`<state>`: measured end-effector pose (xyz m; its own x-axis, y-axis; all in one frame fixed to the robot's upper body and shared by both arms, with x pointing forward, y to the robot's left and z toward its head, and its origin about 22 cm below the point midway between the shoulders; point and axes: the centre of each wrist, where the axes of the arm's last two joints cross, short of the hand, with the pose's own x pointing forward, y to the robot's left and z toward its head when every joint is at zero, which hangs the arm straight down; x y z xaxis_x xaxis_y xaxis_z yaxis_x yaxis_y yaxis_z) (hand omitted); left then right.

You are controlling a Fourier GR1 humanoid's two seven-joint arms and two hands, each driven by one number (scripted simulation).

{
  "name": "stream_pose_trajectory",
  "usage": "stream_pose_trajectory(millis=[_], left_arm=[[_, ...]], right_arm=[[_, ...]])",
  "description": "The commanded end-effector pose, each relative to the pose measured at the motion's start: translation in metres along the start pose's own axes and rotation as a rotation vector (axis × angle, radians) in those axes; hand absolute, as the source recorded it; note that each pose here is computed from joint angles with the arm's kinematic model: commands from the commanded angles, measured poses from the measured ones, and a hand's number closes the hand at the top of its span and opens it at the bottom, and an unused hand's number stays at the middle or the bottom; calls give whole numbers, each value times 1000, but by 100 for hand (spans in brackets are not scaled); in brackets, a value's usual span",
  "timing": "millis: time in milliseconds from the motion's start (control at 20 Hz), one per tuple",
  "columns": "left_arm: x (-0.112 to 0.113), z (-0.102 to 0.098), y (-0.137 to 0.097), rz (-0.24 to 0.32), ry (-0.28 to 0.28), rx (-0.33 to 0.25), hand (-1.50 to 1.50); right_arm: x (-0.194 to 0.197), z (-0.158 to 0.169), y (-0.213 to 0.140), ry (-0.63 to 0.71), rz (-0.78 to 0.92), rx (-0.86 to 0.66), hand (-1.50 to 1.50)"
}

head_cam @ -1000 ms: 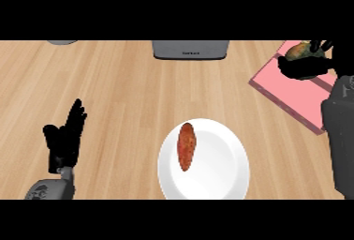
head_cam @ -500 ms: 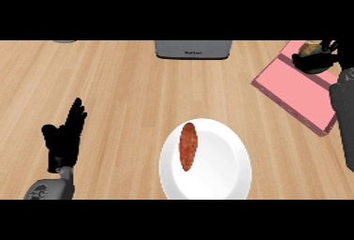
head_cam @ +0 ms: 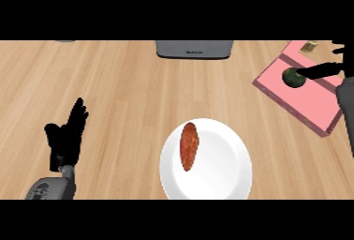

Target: Pick the squash from the plate and place it in the cardboard box

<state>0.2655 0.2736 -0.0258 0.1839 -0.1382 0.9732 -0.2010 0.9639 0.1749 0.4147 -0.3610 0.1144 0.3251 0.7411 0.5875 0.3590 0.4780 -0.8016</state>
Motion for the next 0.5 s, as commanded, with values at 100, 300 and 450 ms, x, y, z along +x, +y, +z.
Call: stream_pose_trajectory(millis=[100,300,450], left_arm=[[0,5,-6,-3,-7,0,0],[-2,9,1,1,6,22,0],[6,5,13,1,11,17,0]], right_arm=[[-19,2,6,-123,-296,-54,-150],[-31,2,-1,-128,-521,-60,-150],[-57,-1,-26,-101,-580,-107,-150]])
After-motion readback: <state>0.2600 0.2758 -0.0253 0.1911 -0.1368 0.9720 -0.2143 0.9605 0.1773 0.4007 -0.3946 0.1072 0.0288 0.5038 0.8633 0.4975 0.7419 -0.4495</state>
